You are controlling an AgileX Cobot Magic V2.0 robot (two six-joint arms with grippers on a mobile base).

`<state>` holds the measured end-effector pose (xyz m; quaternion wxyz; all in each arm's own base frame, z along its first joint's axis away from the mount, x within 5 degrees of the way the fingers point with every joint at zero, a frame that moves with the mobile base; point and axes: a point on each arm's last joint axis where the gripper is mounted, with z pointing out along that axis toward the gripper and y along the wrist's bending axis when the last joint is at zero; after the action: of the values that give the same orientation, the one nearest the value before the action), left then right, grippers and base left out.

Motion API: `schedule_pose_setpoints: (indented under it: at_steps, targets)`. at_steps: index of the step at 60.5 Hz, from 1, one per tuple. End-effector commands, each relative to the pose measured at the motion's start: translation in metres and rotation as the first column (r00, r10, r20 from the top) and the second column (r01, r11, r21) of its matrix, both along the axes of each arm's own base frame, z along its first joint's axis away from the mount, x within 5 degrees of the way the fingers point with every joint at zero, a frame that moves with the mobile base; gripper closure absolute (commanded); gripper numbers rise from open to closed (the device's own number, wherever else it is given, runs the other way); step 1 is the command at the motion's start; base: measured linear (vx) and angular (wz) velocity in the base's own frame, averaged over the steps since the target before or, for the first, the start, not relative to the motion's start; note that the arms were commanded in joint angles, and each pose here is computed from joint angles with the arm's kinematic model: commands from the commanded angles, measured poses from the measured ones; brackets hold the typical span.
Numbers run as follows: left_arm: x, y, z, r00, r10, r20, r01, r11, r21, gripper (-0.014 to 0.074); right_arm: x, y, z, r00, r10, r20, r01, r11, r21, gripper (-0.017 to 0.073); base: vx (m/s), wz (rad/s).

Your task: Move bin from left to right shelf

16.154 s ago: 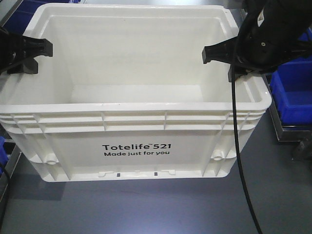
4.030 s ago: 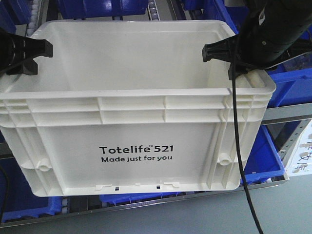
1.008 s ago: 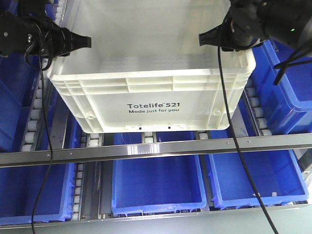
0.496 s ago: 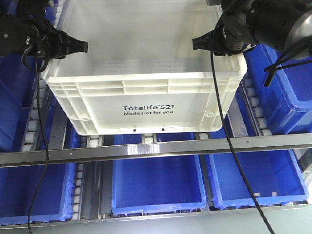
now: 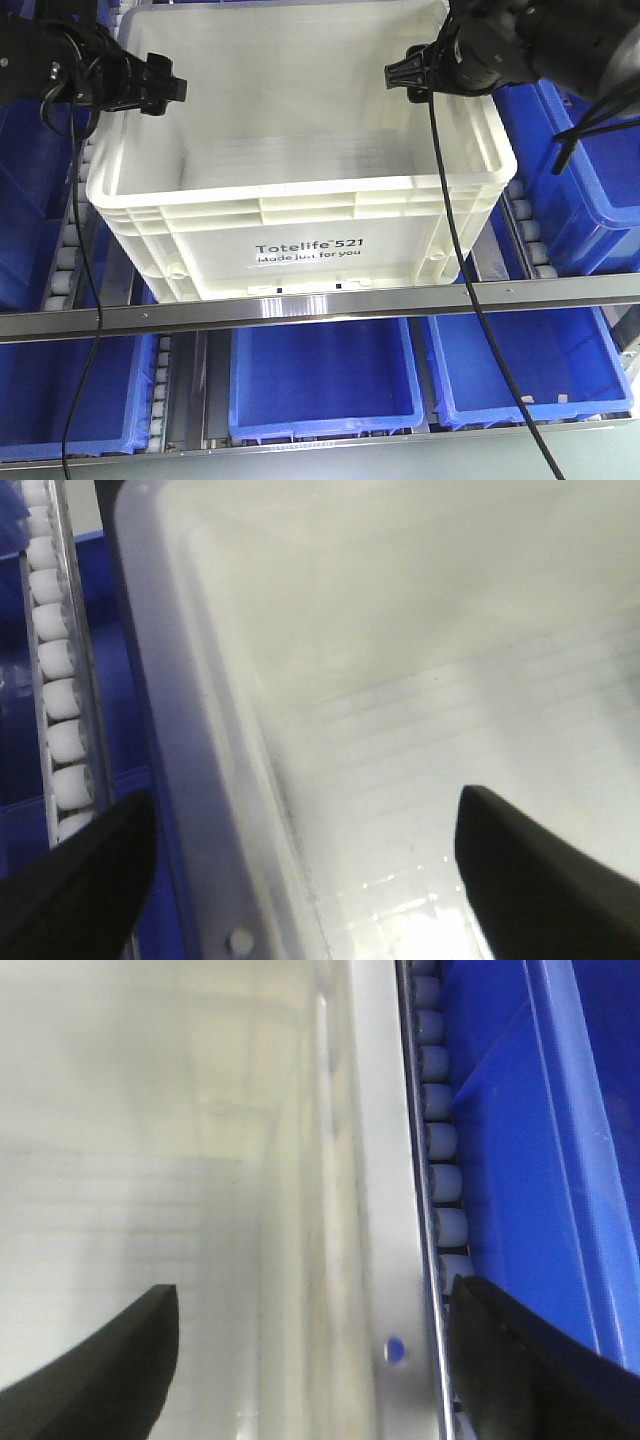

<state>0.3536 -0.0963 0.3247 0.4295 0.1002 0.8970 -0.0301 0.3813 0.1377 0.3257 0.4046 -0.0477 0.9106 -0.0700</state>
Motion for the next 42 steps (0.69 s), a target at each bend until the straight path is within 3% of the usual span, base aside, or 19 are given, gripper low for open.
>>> schedule_pose_setpoints:
  at_steps: [1,13,21,38,42]
  targets:
    - [-0.016,0.002,0.045,0.989,-0.006,0.150,0.013,0.999,-0.049,-0.0004,-0.014,-0.004,0.043,0.991,0.061,0.116,-0.065,0.997,0.033,0.0005,0.00,0.00]
    - [-0.049,0.011,0.078,0.983,0.011,0.183,0.006,0.996,-0.090,0.0018,-0.035,-0.007,0.065,0.989,0.090,0.113,-0.100,0.991,0.085,0.0005,0.00,0.00]
    - [-0.077,0.018,0.094,0.977,0.014,0.212,0.013,0.992,-0.128,0.0020,-0.053,-0.016,0.075,0.990,0.088,0.108,-0.096,0.992,0.077,0.0005,0.00,0.00]
    - [-0.154,0.041,0.081,0.970,0.017,0.242,0.020,0.989,-0.148,0.0020,-0.131,-0.050,0.062,0.985,0.126,0.117,-0.134,0.989,0.064,0.0005,0.00,0.00]
    - [-0.171,0.044,0.075,0.973,0.020,0.231,0.022,0.984,-0.178,0.0020,-0.152,-0.059,0.052,0.984,0.133,0.117,-0.142,0.988,0.068,0.0005,0.00,0.00]
